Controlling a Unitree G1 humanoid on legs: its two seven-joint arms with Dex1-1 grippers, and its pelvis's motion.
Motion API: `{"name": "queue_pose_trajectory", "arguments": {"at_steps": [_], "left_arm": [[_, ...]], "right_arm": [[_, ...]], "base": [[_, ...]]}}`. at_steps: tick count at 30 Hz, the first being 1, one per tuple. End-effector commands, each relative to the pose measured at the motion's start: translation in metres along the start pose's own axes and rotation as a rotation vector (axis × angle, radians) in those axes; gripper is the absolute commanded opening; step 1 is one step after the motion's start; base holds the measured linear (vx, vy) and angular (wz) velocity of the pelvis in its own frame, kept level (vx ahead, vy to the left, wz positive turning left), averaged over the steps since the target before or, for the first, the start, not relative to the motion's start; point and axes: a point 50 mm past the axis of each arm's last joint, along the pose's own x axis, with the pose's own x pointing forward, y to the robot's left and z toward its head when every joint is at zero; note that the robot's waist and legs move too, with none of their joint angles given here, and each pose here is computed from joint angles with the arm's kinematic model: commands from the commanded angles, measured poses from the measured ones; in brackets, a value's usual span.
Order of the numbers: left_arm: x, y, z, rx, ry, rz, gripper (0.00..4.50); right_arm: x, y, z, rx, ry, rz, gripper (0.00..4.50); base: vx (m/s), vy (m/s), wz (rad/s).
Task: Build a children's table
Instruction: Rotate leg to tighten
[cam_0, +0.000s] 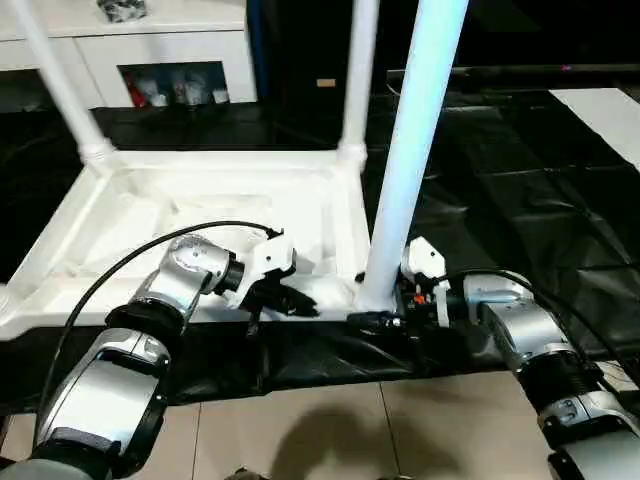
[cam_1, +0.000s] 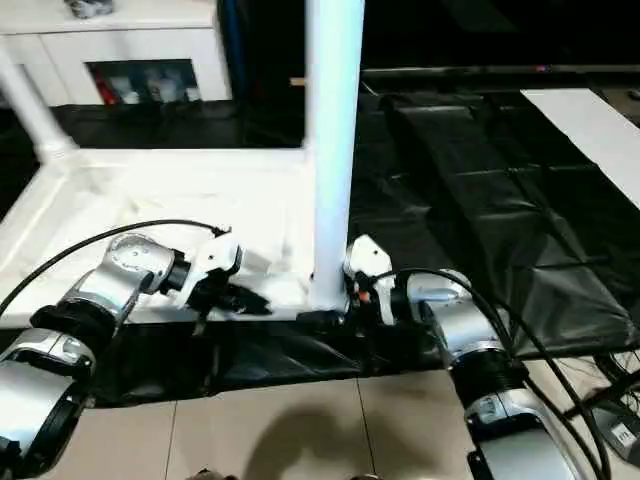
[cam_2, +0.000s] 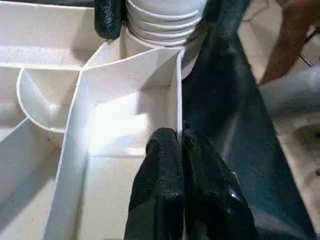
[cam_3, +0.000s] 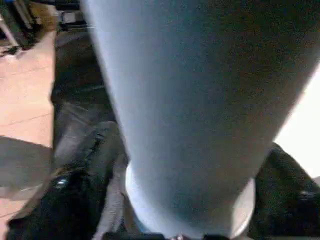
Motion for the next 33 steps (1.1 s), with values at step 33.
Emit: {"name": "queue_pose_trajectory", "arguments": {"at_steps": [33], "left_arm": [[0.045,0.024,0.037,-0.025,-0.089,0.338,0.00]], "right_arm": [[0.064,-0.028,0.010,0.174,-0.120,-0.699,3.90]], "base": [[-0.002,0.000,0.00]]}}
